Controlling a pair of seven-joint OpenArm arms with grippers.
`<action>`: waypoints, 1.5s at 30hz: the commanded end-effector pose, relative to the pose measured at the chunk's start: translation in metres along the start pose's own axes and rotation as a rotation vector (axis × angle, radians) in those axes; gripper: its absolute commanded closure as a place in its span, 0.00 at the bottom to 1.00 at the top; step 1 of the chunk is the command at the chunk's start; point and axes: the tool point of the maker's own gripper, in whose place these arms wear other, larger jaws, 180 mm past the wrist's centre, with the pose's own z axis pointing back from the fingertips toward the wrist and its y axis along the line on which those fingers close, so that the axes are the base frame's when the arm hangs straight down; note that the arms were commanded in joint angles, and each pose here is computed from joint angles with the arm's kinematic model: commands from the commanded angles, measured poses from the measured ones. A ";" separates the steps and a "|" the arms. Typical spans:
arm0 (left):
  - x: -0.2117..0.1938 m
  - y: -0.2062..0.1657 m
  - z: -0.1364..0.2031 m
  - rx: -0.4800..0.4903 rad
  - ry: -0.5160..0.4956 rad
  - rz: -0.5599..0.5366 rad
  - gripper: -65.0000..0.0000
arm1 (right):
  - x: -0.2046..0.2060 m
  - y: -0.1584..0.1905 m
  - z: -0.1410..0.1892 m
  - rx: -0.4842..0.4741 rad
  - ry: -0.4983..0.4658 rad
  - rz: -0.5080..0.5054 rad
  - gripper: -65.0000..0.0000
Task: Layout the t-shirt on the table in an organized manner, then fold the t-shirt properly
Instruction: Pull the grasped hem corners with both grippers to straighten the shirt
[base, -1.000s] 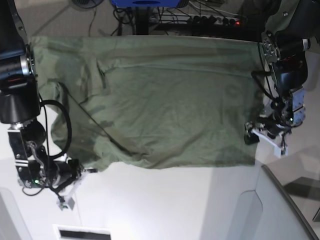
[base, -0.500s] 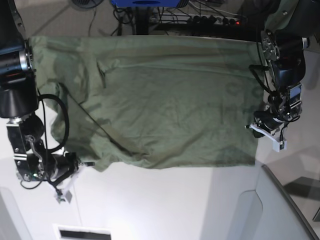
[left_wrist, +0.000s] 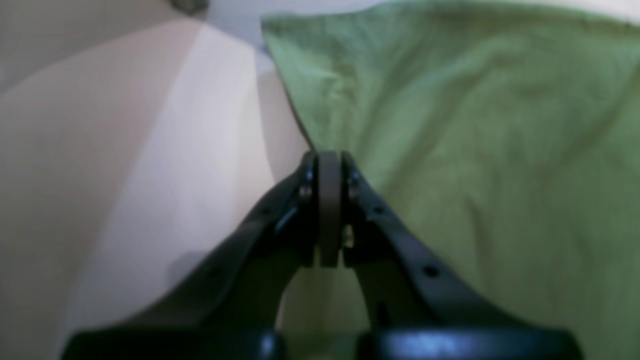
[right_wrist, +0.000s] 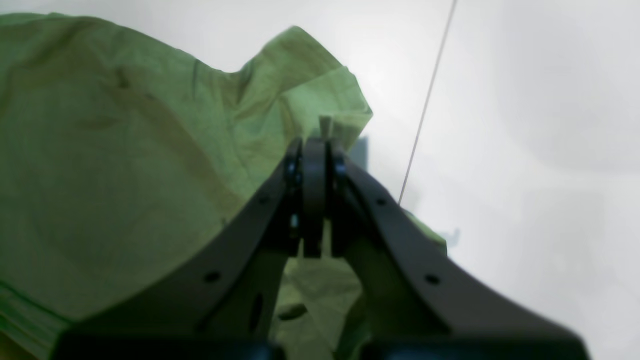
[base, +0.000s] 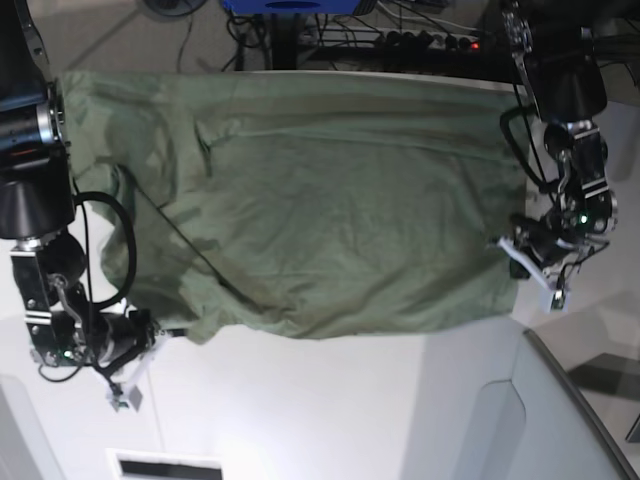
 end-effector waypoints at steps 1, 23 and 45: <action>0.018 0.009 0.011 0.023 -0.047 -0.025 1.00 | 0.025 -0.003 0.010 -0.001 -0.063 0.003 1.00; -0.007 0.069 0.039 0.188 0.029 0.012 0.16 | 0.025 0.000 0.008 0.003 -0.073 0.007 1.00; -0.015 0.027 -0.056 0.015 -0.059 0.330 0.26 | 0.014 -0.001 0.005 0.002 -0.054 0.006 1.00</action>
